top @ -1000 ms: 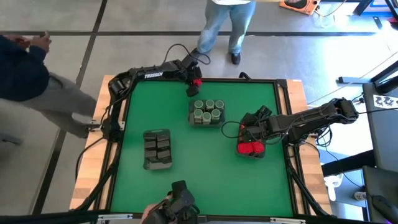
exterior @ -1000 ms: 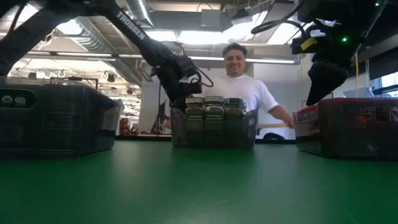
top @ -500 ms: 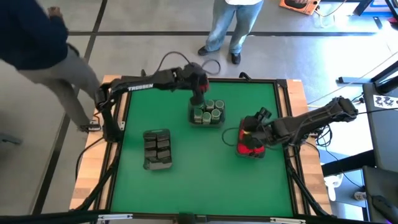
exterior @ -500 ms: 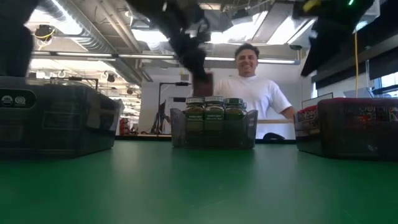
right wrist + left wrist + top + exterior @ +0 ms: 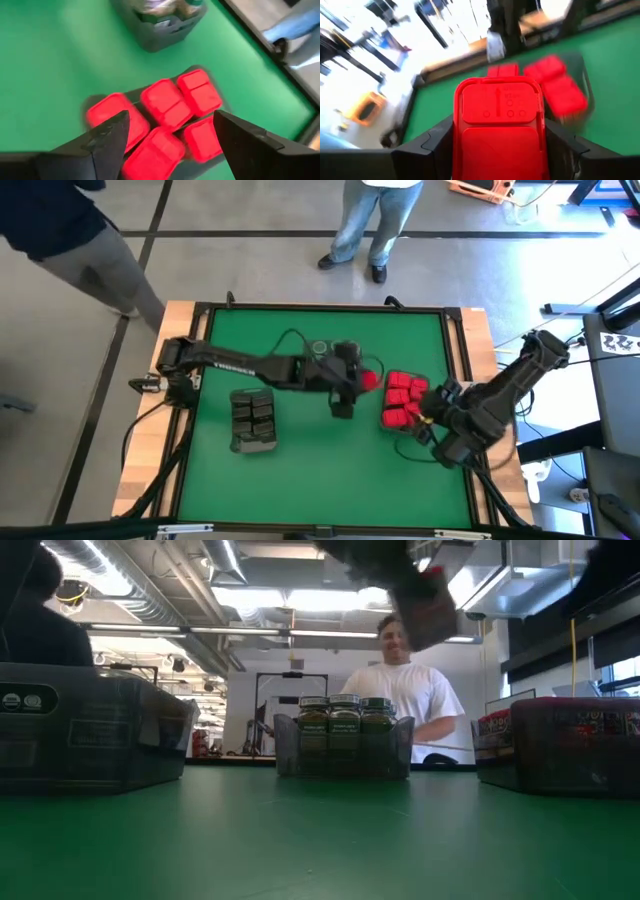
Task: Sort spices by type
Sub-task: Put the red seasoning can into the right black bin
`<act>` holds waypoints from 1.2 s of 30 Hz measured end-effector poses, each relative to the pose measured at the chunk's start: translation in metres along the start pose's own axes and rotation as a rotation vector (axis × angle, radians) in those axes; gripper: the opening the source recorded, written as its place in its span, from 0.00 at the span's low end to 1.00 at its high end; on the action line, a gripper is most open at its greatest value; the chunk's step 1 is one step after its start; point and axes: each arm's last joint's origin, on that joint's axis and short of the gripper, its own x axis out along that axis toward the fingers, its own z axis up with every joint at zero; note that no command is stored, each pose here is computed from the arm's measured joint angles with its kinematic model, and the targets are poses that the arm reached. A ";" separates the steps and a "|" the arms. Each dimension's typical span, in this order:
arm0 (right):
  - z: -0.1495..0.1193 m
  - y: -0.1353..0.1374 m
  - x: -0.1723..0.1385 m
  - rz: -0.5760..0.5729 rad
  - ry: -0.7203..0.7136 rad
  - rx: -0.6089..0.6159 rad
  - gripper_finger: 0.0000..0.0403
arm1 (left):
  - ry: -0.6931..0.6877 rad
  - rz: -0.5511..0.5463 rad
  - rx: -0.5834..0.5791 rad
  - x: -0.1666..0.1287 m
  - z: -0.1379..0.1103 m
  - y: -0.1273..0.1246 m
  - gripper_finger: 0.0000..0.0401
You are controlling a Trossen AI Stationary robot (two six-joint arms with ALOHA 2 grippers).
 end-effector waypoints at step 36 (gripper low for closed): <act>-0.043 0.012 -0.041 0.229 -0.062 -0.017 0.72 | -0.094 0.309 0.347 0.129 -0.024 -0.082 0.56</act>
